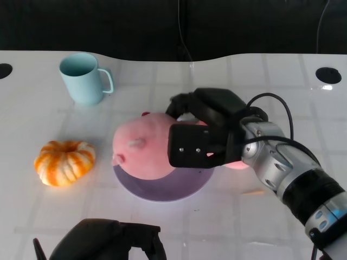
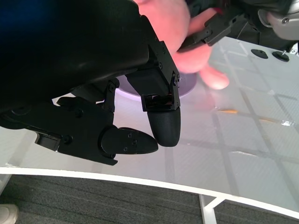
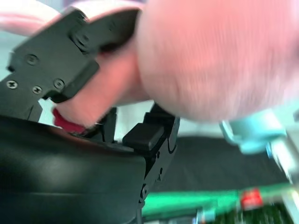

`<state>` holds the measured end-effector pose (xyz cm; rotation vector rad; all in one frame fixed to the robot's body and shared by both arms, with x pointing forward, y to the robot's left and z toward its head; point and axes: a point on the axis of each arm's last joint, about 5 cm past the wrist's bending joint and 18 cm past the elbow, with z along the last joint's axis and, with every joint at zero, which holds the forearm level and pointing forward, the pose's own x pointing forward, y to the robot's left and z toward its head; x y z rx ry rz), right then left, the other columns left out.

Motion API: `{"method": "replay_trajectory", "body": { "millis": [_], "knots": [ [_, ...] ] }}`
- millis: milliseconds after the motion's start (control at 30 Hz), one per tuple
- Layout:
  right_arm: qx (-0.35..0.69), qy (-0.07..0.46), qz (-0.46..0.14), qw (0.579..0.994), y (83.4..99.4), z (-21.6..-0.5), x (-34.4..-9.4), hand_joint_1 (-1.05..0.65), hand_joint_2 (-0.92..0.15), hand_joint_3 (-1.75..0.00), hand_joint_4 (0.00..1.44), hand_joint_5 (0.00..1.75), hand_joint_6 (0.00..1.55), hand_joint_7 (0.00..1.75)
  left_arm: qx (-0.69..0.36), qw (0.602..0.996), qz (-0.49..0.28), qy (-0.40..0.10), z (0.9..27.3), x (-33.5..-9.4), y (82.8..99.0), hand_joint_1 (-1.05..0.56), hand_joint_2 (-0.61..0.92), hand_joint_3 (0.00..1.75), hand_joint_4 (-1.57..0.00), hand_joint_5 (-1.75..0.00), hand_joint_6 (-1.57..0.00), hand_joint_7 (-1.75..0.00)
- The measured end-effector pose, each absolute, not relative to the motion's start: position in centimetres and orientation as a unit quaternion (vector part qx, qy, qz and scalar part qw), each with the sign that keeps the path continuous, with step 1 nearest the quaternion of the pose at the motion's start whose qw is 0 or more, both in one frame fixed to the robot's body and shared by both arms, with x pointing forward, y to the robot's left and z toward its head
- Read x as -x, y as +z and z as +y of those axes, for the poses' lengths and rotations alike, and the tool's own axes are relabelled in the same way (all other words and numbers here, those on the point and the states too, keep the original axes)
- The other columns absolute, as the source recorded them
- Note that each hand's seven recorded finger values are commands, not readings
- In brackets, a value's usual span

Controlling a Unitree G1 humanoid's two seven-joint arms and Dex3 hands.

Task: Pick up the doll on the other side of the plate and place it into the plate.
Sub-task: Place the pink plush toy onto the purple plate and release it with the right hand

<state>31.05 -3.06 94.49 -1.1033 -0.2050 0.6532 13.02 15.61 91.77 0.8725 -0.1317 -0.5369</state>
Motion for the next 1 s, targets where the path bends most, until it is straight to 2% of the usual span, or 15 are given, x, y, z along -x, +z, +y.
{"method": "replay_trajectory", "body": {
  "millis": [67,267,567,667,767,933,1000],
  "knots": [
    [0.52,0.325,-0.085,0.785,95.0,-3.2,-31.1,-0.62,-0.92,-0.12,0.23,0.22,0.23,0.0,-0.418,0.869,-0.063,-0.256,15.6,-13.1,91.8,-0.28,0.92,0.31,-0.7,-1.4,-0.77,-0.95],
    [0.516,0.363,-0.081,0.771,96.4,-3.7,-31.0,-0.7,-0.92,-0.08,0.15,0.17,0.12,0.0,-0.417,0.87,-0.064,-0.255,15.6,-13.1,91.9,-0.28,0.92,0.31,-0.7,-1.38,-0.77,-0.94],
    [0.507,0.382,-0.082,0.768,96.9,-5.4,-30.3,-0.8,-0.92,-0.1,0.15,0.17,0.09,0.0,-0.417,0.87,-0.067,-0.255,15.6,-13.2,92.0,-0.28,0.92,0.32,-0.7,-1.38,-0.77,-0.95],
    [0.516,0.372,-0.105,0.764,97.3,-6.3,-29.7,-0.82,-0.92,-0.13,0.2,0.2,0.13,0.02,-0.418,0.869,-0.067,-0.256,15.6,-13.2,92.0,-0.29,0.92,0.33,-0.7,-1.38,-0.75,-0.95],
    [0.516,0.355,-0.138,0.767,97.6,-7.4,-28.8,-0.78,-0.92,-0.16,0.26,0.23,0.18,0.04,-0.419,0.869,-0.062,-0.257,15.5,-13.2,92.0,-0.29,0.92,0.32,-0.7,-1.37,-0.76,-0.96],
    [0.478,0.323,-0.192,0.794,97.4,-9.4,-27.3,-0.63,-0.92,-0.3,0.46,0.35,0.39,0.12,-0.417,0.869,-0.067,-0.259,15.4,-13.2,92.1,-0.26,0.92,0.29,-0.71,-1.34,-0.76,-0.93],
    [0.454,0.302,-0.213,0.811,96.9,-10.5,-26.6,-0.57,-0.92,-0.31,0.53,0.48,0.48,0.15,-0.416,0.869,-0.067,-0.26,15.4,-13.2,92.1,-0.27,0.92,0.29,-0.71,-1.33,-0.77,-0.93]
  ]
}}
